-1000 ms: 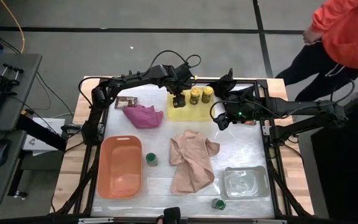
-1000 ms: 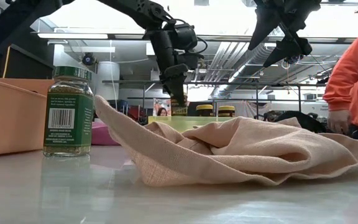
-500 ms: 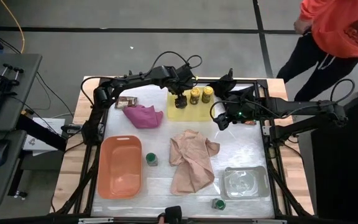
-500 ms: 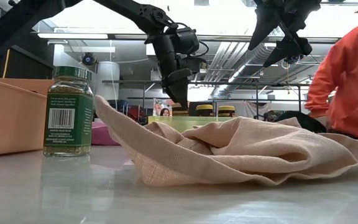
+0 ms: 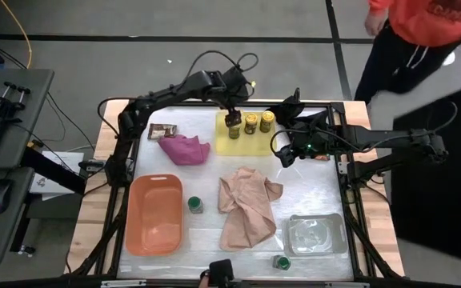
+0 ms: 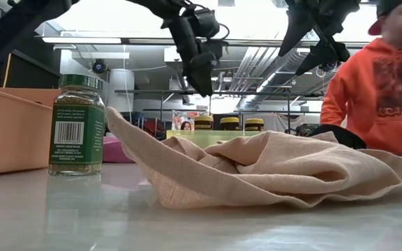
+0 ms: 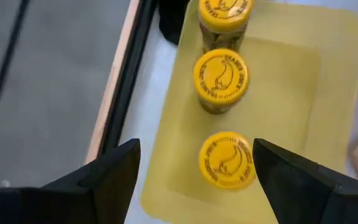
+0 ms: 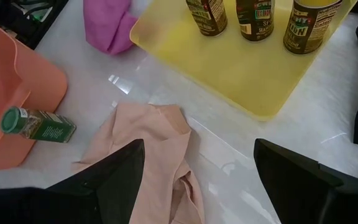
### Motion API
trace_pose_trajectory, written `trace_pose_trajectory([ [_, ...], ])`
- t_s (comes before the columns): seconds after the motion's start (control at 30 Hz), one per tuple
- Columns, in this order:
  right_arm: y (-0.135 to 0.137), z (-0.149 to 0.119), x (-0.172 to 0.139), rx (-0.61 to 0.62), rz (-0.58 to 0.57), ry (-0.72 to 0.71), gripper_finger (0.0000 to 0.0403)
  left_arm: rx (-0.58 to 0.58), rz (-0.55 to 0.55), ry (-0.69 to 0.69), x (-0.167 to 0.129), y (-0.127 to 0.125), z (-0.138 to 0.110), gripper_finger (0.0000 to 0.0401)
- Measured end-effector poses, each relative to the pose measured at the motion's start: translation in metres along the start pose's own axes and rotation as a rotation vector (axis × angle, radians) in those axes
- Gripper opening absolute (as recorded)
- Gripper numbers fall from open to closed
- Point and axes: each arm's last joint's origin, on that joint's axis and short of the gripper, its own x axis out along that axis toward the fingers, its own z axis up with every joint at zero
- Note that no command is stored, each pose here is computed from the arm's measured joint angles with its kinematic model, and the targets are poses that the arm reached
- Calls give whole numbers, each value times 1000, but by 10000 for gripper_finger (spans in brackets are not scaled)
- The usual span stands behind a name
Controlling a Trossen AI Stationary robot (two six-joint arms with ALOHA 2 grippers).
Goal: Sort spices by type
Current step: Put the right orange spice pack into the orange bin
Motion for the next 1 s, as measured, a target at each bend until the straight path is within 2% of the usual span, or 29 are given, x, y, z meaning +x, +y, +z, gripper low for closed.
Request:
trace_pose_trajectory([
  [0.1, -4, -1, 0, 47, -38, 6, 295, -79, -93, -19, -10, 7, -1, 296],
  [0.3, -32, -10, 3, 128, -274, 119, 295, -269, -456, -114, -26, 19, -4, 296],
  [0.43, -60, -22, 16, 178, -413, 218, 295, -295, -553, -153, -41, 16, -3, 296],
  [0.6, -91, -36, 40, 243, -499, 271, 295, -259, -559, -256, -72, -4, 8, 296],
  [0.77, -106, -33, 48, 280, -531, 249, 295, -224, -423, -423, -106, -26, 12, 296],
  [0.9, -115, -27, 52, 277, -563, 254, 295, -286, -331, -556, -120, -40, -9, 296],
  [1.0, -120, -24, 59, 254, -583, 281, 295, -390, -305, -640, -120, -49, -43, 296],
])
